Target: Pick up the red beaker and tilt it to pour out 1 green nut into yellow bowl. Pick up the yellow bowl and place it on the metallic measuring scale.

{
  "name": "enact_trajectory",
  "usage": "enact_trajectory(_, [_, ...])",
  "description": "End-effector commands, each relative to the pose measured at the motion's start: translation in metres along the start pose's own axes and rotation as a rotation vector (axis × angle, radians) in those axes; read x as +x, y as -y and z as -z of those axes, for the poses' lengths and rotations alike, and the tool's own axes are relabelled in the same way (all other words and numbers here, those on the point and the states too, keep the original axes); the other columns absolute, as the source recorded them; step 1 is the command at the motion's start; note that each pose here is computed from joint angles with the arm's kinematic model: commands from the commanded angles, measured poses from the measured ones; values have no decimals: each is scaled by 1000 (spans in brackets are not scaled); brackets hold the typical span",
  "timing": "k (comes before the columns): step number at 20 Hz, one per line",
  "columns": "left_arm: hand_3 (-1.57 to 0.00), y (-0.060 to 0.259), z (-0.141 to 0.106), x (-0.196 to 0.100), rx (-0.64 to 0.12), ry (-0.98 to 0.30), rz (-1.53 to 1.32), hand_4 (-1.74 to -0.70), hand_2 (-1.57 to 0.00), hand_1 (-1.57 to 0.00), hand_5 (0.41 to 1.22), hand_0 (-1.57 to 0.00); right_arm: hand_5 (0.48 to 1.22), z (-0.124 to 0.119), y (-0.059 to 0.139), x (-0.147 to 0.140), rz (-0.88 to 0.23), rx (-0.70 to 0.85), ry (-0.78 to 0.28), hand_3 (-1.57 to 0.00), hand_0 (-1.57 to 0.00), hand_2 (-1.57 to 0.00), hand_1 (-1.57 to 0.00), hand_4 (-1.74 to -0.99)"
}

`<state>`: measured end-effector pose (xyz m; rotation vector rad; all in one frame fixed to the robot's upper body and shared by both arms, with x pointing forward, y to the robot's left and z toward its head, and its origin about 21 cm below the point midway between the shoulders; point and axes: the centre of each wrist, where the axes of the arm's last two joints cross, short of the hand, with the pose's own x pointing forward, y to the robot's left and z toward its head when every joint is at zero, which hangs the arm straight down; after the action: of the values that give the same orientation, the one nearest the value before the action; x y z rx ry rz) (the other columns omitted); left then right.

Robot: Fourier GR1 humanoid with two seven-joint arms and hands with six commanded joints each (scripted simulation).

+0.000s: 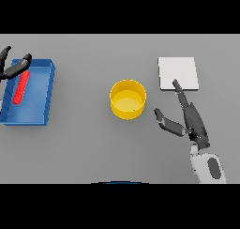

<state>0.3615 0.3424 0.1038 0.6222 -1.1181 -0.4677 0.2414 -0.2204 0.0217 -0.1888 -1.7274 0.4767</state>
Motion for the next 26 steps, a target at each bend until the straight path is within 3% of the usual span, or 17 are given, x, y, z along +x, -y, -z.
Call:
enact_trajectory(1, [-29,-2,-3,1,-3,18,-19,-786,-28,-29,652,-32,662,3,1,1,-29,54,19,1,1,1,1,-1080])
enact_trajectory(5, [-11,5,-5,2,-11,25,-45,-800,-11,-11,673,-13,637,27,9,13,-330,235,51,1,1,1,1,-1128])
enact_trajectory(8, [-5,10,-6,1,-22,10,-53,-806,-5,-5,687,-6,627,44,7,26,-549,372,140,1,1,1,1,-1142])
enact_trajectory(12, [-2,7,-5,0,-28,12,-53,-811,-1,-2,689,-2,637,67,-4,40,-747,552,234,1,1,1,1,-1162])
enact_trajectory(19, [0,5,-6,-1,-33,19,-50,-808,0,0,695,0,642,102,-21,40,-917,769,290,1,1,1,1,-1156])
enact_trajectory(26, [1,-1,-5,0,-30,23,-45,-807,1,1,700,1,670,123,-46,41,-1024,947,259,1,1,1,1,-1164])
